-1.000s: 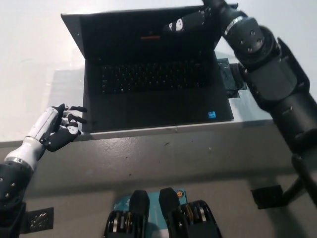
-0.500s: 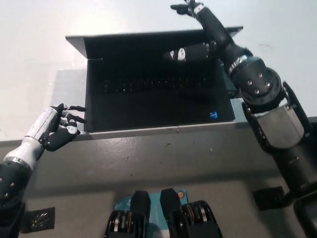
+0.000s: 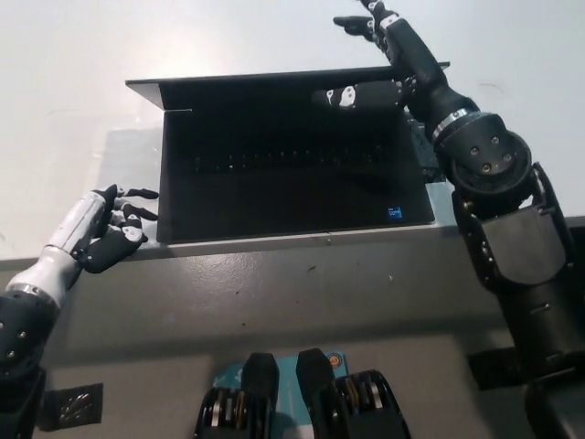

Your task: The robot uses its right hand to push down on the lid of a laptop kept in the middle of the desk to close it

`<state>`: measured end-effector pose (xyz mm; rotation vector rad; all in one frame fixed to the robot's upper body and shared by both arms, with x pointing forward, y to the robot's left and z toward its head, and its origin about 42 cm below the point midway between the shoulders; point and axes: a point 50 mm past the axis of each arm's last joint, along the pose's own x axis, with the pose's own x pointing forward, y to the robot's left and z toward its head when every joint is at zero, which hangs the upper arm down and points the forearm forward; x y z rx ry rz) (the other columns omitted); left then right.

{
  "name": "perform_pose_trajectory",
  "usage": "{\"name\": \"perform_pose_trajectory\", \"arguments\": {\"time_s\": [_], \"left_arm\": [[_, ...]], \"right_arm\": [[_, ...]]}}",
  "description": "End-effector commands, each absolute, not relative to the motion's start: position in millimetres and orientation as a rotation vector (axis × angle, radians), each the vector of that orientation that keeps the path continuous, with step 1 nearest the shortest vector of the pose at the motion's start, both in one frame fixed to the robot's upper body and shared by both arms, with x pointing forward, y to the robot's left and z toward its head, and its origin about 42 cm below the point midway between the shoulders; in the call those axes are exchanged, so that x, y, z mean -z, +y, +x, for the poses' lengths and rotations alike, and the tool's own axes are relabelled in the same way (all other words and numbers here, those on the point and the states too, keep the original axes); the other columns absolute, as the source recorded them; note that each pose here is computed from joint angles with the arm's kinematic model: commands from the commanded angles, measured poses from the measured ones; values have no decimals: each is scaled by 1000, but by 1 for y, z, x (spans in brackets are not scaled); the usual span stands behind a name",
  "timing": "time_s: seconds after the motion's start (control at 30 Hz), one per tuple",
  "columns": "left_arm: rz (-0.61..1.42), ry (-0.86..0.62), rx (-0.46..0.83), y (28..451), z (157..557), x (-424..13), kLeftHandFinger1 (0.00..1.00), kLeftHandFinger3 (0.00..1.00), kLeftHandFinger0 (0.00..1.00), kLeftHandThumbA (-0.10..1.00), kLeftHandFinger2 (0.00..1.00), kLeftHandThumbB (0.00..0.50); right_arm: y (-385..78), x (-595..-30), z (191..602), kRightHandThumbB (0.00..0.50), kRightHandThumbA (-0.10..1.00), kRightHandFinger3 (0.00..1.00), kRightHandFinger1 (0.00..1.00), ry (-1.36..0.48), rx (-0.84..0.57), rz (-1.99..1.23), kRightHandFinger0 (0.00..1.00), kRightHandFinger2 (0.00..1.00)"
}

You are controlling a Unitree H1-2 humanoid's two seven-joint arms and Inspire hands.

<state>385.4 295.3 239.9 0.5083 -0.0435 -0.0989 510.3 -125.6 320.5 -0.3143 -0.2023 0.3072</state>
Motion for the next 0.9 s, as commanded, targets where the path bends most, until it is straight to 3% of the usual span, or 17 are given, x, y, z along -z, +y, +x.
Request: {"name": "perform_pose_trajectory", "arguments": {"time_s": [0.0,0.17,0.23,0.27,0.5,0.53,0.73,0.87], "left_arm": [[561,-110,82,306,391,-265,459,677,397,-17,574,0],[562,-121,87,306,393,-267,452,668,388,-4,575,0],[564,-123,90,306,394,-269,455,670,391,-1,576,0],[564,-125,88,306,394,-270,457,672,391,18,577,0],[570,-129,90,305,397,-276,462,663,397,18,575,0],[569,-129,90,305,398,-276,477,661,417,20,584,0],[586,-141,87,306,400,-281,474,670,407,7,586,0],[584,-145,88,304,403,-285,460,668,394,-4,575,0]], "right_arm": [[-138,-278,505,312,1000,1000,884,-24,-256,-240,990,828],[-137,-259,499,288,1000,1000,857,10,-252,-170,953,809],[-136,-250,496,292,1000,1000,860,35,-249,-137,951,821],[-135,-237,491,317,1000,1000,859,76,-242,-118,952,823],[-133,-216,479,311,1000,1000,873,113,-247,-79,976,831],[-133,-208,475,331,1000,1000,877,124,-257,-75,1000,841],[-134,-197,467,301,1000,1000,870,140,-261,-64,954,850],[-137,-180,456,261,1000,1000,881,197,-251,-21,983,865]]}}
